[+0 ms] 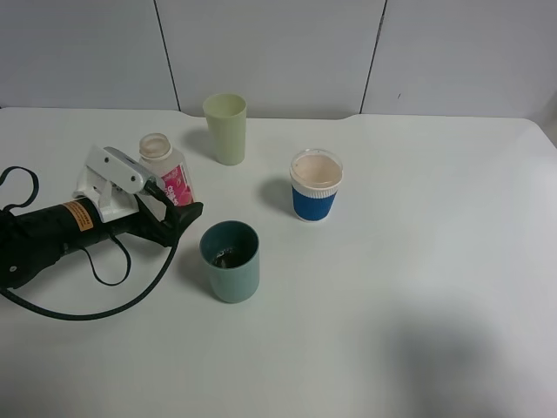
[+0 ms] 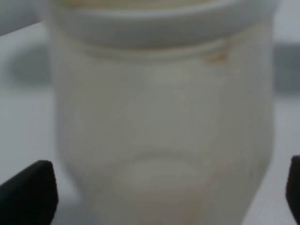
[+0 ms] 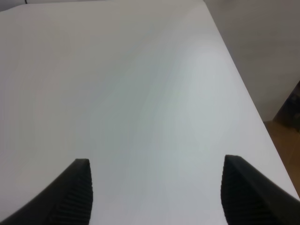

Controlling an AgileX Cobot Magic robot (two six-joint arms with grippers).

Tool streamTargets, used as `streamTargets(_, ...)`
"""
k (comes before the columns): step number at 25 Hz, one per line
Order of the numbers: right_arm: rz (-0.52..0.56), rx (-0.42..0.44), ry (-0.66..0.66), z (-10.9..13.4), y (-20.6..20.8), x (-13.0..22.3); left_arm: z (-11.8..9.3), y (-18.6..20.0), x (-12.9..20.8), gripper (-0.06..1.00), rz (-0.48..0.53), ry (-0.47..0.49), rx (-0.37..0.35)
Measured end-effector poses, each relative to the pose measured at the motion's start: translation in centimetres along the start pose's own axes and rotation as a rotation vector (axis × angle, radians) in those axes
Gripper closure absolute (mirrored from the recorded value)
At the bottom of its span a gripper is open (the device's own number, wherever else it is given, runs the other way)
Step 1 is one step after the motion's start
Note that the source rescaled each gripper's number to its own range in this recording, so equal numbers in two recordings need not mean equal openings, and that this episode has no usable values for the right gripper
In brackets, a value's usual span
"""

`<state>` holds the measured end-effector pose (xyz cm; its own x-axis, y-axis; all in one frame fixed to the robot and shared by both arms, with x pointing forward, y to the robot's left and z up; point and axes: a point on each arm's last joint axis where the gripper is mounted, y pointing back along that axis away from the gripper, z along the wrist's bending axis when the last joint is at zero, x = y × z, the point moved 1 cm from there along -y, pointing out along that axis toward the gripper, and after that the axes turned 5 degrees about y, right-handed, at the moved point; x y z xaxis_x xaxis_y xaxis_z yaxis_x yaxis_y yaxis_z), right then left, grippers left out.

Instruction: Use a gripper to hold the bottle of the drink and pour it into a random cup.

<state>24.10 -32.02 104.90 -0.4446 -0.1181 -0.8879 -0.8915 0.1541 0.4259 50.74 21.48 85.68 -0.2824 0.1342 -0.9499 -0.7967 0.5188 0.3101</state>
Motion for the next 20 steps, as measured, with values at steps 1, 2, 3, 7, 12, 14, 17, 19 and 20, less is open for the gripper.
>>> streamTargets(1, 0.000, 0.000, 0.000, 0.0, 0.0, 0.0, 0.0, 0.0, 0.0, -0.05, 0.000, 0.000, 0.000)
streamTargets(2, 0.000, 0.000, 0.000, 0.0, 0.0, 0.0, 0.0, 0.0, 0.0, -0.05, 0.000, 0.000, 0.000)
streamTargets(3, 0.000, 0.000, 0.000, 0.0, 0.0, 0.0, 0.0, 0.0, 0.0, -0.05, 0.000, 0.000, 0.000)
streamTargets(7, 0.000, 0.000, 0.000, 0.0, 0.0, 0.0, -0.1, 0.3, 0.2, -0.05, 0.008, 0.004, 0.001)
streamTargets(12, 0.000, 0.000, 0.000, 0.0, 0.0, 0.0, -0.7, 1.1, -0.9, -0.05, -0.021, -0.025, 0.035)
streamTargets(14, 0.000, 0.000, 0.000, 0.0, 0.0, 0.0, -0.9, 1.5, -1.8, -0.05, -0.051, -0.042, 0.044)
streamTargets(17, 0.000, 0.000, 0.000, 0.0, 0.0, 0.0, -1.2, 1.9, -3.3, -0.05, -0.102, -0.076, 0.064)
streamTargets(19, 0.000, 0.000, 0.000, 0.0, 0.0, 0.0, -1.4, 2.4, -4.7, -0.05, -0.154, -0.097, 0.068)
streamTargets(20, 0.000, 0.000, 0.000, 0.0, 0.0, 0.0, -1.5, 2.7, -5.3, -0.05, -0.175, -0.106, 0.068)
